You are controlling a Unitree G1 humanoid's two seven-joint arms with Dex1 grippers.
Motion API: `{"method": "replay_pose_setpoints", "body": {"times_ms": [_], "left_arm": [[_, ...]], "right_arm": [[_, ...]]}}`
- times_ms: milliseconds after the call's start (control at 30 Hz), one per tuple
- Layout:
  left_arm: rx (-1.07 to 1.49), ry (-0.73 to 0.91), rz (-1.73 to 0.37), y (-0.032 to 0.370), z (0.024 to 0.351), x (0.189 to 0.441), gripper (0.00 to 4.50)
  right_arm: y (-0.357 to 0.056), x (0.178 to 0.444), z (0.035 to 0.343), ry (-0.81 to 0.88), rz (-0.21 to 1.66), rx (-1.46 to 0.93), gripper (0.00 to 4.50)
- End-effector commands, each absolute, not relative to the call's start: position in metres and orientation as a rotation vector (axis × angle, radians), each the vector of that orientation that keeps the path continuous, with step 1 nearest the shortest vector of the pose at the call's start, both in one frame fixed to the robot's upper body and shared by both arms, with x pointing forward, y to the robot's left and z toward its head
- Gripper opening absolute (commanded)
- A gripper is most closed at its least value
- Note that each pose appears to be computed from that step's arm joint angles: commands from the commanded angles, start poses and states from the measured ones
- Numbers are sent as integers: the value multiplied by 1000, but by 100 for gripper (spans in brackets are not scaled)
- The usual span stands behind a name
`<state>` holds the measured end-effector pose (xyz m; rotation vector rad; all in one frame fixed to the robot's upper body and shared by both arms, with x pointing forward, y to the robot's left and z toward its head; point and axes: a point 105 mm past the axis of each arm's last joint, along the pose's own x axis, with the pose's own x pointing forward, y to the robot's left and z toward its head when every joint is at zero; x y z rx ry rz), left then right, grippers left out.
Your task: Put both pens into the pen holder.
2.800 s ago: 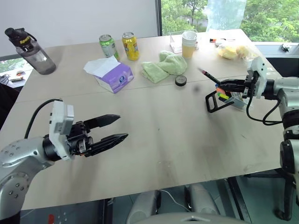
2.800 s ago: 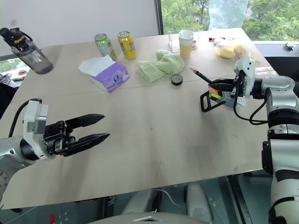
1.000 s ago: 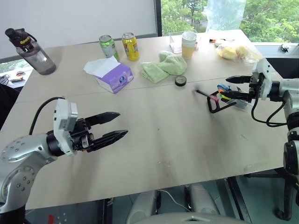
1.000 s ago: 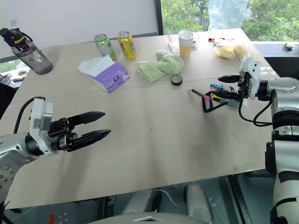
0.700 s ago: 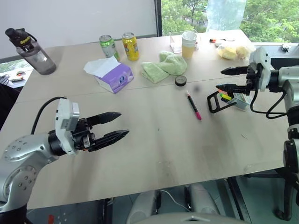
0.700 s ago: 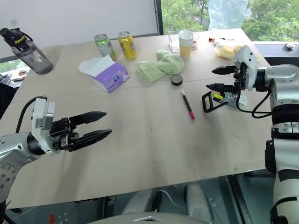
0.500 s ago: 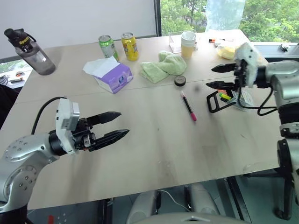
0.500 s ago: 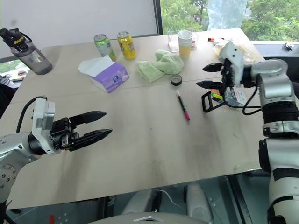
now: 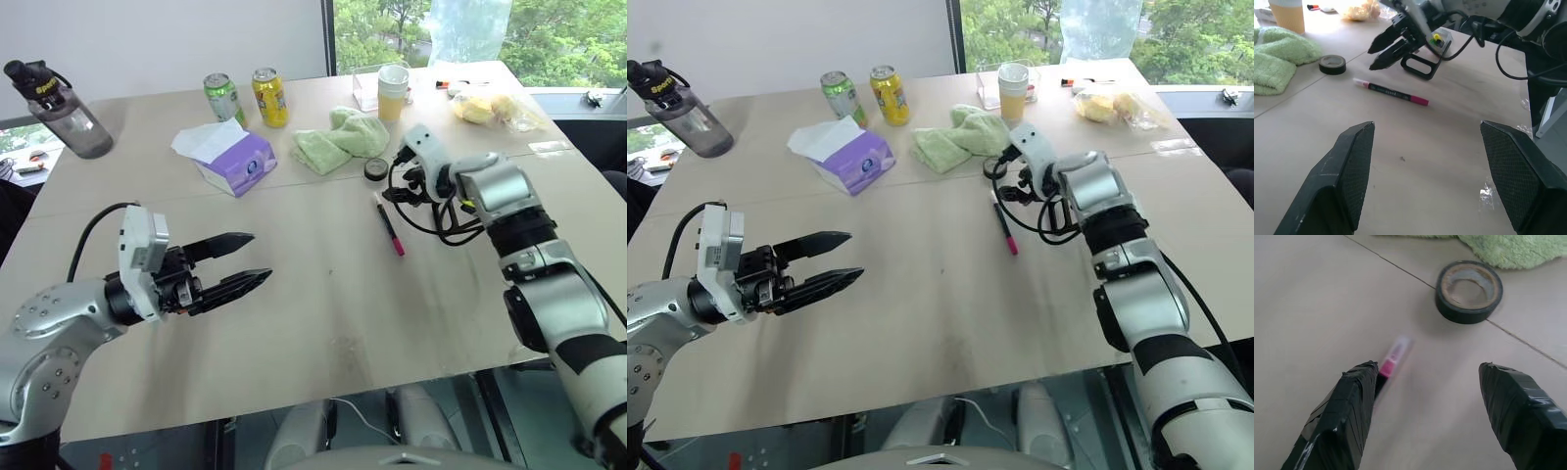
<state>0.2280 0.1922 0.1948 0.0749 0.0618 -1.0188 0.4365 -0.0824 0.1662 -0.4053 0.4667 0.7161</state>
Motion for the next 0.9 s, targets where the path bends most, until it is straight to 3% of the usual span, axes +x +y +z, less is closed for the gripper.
{"method": "replay_pose_setpoints", "body": {"times_ms": [33, 267, 367, 500, 567, 767, 900], "left_arm": [[103, 37, -1015, 193, 200, 227, 352], [98, 52, -991, 196, 197, 219, 352], [100, 50, -991, 196, 197, 220, 352], [104, 48, -993, 196, 198, 222, 352], [104, 48, -994, 196, 199, 222, 352], [106, 53, -993, 198, 198, 222, 352], [104, 52, -993, 198, 198, 223, 352]], "right_arm": [[-65, 441, 163, 407, 710, -453, 352], [-49, 436, 149, 430, 699, -358, 352], [-51, 435, 141, 479, 695, -341, 272], [-51, 433, 136, 494, 711, -340, 79], [-50, 433, 137, 487, 723, -345, 3], [-40, 430, 148, 436, 767, -339, 3], [-35, 431, 177, 351, 792, -295, 3]]}}
